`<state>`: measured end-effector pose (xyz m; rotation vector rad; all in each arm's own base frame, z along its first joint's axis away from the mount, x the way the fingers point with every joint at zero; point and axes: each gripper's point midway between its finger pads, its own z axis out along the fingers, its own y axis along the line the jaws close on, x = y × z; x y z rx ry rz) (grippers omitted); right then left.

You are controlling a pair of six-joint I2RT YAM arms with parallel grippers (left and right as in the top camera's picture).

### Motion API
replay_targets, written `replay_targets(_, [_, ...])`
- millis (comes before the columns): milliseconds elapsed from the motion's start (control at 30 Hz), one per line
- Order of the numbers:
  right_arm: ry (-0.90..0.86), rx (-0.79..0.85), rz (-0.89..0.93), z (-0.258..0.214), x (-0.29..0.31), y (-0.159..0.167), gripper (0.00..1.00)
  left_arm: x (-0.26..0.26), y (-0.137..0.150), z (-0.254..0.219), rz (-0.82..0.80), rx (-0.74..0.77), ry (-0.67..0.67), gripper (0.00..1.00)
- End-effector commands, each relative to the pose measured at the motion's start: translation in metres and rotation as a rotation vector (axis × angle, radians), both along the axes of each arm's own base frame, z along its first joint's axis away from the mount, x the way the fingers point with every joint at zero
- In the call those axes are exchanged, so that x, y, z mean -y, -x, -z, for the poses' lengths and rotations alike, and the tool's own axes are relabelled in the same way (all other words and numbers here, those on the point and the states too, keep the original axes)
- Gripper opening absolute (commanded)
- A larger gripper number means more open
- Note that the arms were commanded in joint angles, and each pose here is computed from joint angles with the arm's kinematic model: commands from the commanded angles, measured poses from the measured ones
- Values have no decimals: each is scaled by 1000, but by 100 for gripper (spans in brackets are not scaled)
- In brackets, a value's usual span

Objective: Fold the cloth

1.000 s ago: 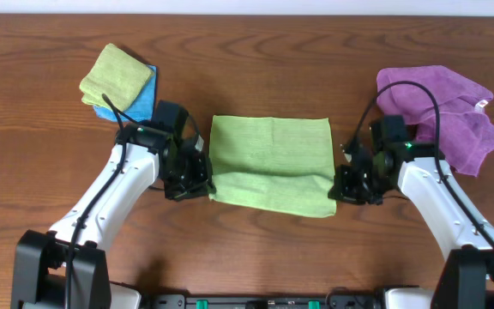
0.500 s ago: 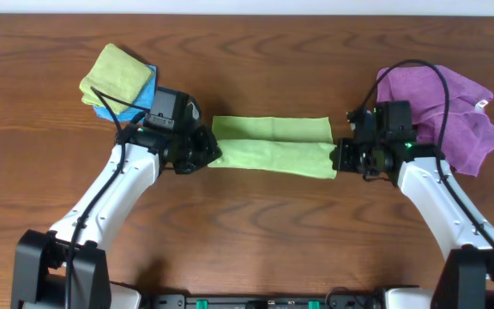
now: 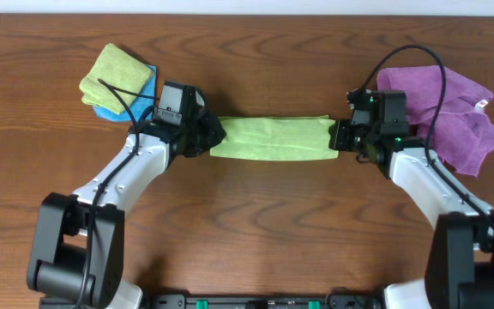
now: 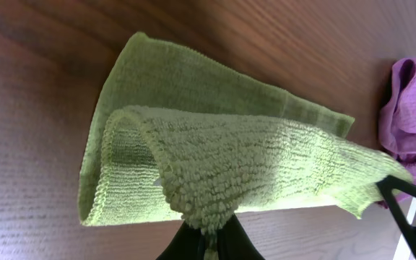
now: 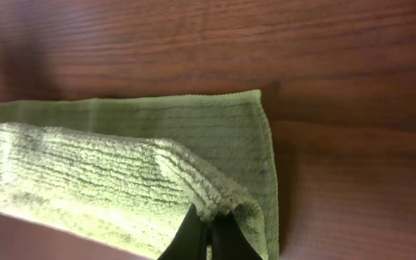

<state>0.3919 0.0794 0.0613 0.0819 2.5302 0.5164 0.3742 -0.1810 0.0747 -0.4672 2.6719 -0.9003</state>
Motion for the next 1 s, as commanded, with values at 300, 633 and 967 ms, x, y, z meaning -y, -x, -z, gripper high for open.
replay_targets(300, [66,13,85,19,18,-17,1,-1,-7,31,-23,-40,-19,6])
replay_targets(633, [87,52,104,18,23,-26,11,-3,-9,37,-36,-41,-34,6])
replay_targets(967, [38,78,69,7,12,-28,82,-4,-18,23,-41,-12,-3,34])
